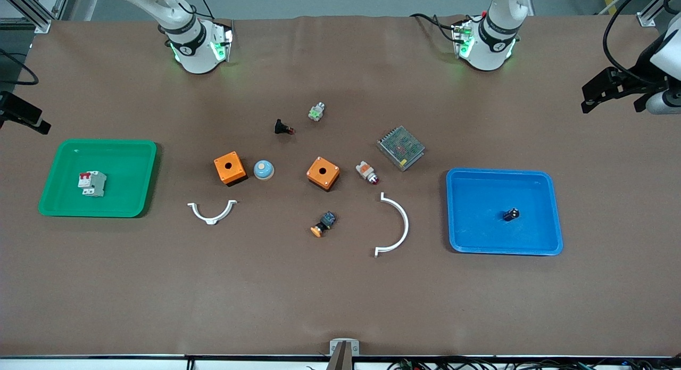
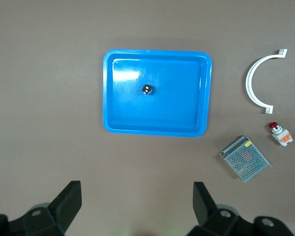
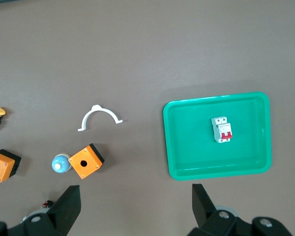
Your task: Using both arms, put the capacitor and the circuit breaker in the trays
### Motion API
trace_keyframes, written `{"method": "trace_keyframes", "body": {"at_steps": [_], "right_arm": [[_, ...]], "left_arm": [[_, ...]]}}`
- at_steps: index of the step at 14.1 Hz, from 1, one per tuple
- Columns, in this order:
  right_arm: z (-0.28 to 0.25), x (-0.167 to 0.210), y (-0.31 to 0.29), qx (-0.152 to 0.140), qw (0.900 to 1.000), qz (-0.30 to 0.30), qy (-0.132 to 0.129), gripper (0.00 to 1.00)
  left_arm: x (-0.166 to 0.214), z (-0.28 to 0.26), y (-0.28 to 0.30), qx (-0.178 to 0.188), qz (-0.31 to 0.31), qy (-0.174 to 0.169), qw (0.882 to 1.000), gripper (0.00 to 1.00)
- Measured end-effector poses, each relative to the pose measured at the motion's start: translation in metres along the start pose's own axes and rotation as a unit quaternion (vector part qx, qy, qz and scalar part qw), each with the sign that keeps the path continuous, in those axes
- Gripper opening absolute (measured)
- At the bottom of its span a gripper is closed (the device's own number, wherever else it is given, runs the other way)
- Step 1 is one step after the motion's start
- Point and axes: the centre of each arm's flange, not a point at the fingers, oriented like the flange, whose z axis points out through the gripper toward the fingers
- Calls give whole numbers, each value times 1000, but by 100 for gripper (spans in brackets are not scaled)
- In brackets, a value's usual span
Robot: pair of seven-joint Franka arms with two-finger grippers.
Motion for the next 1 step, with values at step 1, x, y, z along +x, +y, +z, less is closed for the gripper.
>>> {"method": "trace_keyframes", "body": {"at_steps": [1], "right_arm": [[-1,1,0,0,1000,0,4,100]], "left_arm": [[0,0,1,-4,0,0,1000,100]]}}
